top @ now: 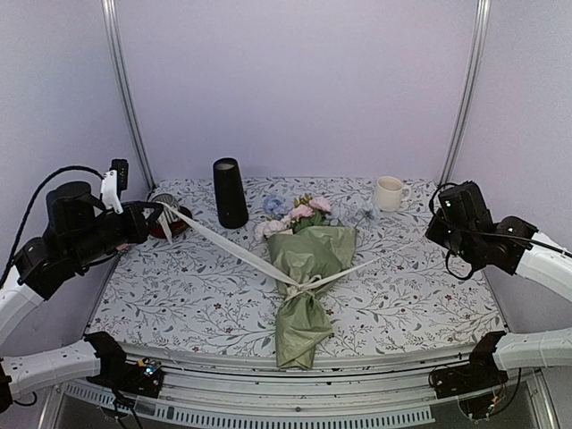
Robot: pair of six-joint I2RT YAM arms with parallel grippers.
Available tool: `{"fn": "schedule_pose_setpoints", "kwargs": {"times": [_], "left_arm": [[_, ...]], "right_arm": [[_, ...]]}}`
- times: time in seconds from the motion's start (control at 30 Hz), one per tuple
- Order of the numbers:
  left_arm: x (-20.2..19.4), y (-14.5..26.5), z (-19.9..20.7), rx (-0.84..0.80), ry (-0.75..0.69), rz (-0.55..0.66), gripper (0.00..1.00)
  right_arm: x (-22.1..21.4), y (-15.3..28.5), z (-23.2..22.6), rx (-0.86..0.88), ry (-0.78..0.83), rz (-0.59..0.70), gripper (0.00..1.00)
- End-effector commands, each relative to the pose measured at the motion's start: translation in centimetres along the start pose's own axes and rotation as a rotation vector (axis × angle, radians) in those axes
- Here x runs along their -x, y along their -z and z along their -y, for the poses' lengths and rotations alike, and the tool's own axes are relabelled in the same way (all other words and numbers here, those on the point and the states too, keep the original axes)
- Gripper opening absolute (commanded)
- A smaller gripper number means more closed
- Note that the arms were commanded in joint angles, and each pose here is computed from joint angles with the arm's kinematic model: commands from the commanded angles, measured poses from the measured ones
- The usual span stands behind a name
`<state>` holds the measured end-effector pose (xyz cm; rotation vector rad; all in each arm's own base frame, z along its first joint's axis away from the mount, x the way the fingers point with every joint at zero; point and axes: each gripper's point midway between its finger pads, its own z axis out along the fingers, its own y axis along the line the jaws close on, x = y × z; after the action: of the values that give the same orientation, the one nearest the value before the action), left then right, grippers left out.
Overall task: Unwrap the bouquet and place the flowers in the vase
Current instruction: Untie the ribbon from the tied bouquet.
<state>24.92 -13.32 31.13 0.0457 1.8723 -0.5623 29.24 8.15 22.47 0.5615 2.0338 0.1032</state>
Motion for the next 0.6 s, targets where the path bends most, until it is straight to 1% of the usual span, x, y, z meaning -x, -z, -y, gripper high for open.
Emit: {"fn": "schedule_pose_setpoints", "kwargs": {"times": [0.0,0.2,0.43,0.57], "left_arm": [[0.5,0.6,-1.1,0.034,0.036,0.050,0.00],[1.0,1.3,-1.5,0.049,0.049,0.088,0.00],[2.1,2.3,-0.6,-0.004,0.048,0.122,0.00],[2.7,2.6,-0.4,-0.004,0.035,0.129,0.00]], "right_arm": [[-0.1,0.1,2.2,-0.065,-0.038,0.025,0.02],[-0.2,0.1,2.6,-0.067,-0.063,0.033,0.02],[-0.7,-0.2,2.7,-0.073,-0.052,0.019,0.02],[-0.8,-0.2,2.8,-0.077,-0.052,0.019,0.02]]}}
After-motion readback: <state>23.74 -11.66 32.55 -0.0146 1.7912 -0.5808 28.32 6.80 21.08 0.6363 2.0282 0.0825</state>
